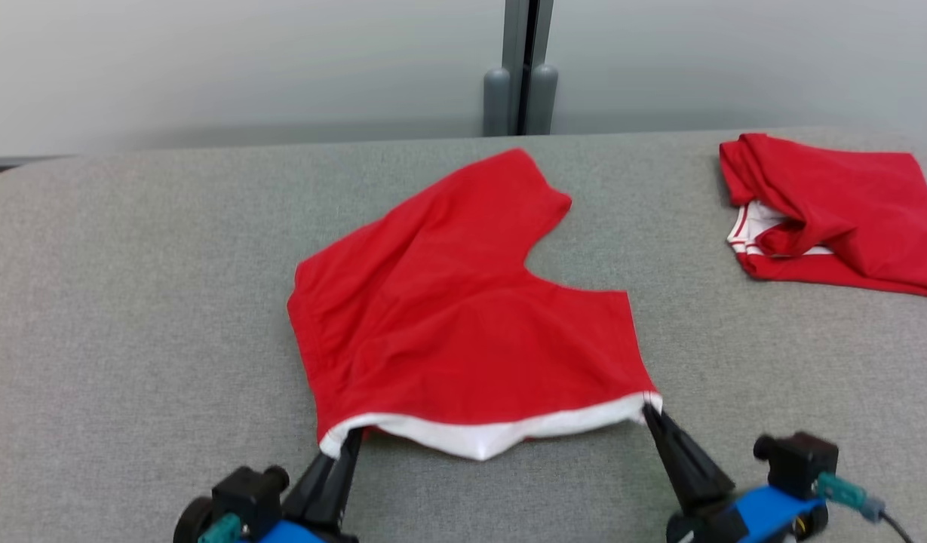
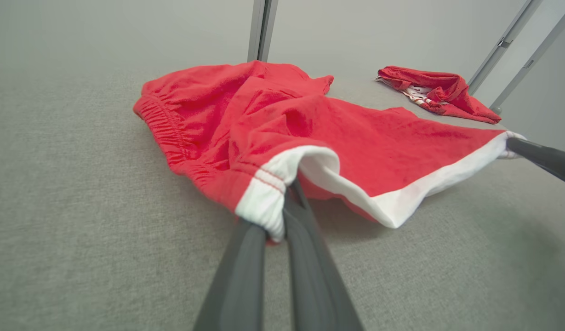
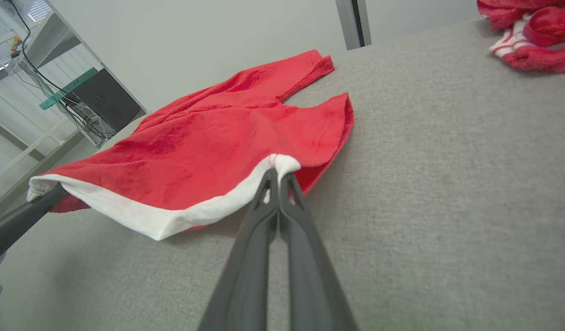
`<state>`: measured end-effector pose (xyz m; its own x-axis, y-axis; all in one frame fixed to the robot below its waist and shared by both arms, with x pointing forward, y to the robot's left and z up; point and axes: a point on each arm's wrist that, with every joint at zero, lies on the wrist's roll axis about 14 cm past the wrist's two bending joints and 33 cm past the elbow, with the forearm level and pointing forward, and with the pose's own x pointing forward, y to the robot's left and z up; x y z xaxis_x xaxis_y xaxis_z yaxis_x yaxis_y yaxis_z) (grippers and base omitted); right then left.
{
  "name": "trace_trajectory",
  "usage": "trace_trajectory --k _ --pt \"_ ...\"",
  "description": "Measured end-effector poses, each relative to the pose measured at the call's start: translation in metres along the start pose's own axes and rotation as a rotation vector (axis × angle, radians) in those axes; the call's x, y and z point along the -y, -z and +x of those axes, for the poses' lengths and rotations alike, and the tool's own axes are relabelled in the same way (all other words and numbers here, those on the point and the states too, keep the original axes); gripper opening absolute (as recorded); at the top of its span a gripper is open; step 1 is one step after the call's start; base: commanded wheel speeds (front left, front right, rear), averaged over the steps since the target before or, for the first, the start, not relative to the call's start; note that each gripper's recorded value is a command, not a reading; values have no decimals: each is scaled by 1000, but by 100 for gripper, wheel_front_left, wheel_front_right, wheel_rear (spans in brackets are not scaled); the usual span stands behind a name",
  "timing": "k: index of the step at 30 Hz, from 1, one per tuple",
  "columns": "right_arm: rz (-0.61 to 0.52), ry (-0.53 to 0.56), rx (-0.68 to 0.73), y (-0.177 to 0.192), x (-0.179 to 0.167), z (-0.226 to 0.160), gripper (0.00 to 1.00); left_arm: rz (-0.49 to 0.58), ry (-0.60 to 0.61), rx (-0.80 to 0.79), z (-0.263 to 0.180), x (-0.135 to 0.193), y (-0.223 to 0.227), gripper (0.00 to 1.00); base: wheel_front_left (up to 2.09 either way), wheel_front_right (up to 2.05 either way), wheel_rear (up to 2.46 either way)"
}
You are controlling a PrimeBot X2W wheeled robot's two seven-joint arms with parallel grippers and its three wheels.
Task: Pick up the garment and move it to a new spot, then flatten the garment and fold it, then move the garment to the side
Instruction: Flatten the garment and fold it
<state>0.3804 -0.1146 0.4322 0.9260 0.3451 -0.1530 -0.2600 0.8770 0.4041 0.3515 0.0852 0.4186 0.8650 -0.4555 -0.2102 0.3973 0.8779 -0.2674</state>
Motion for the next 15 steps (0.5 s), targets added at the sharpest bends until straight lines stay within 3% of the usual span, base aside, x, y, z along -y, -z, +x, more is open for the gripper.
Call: trace_trajectory --k 8,15 --pt "43 46 -45 26 -1 -57 0 -7 -32 -32 -43 4 19 0 0 0 0" --pt "37 73 -10 10 8 -59 0 -7 -35 -30 -49 3 20 0 0 0 0"
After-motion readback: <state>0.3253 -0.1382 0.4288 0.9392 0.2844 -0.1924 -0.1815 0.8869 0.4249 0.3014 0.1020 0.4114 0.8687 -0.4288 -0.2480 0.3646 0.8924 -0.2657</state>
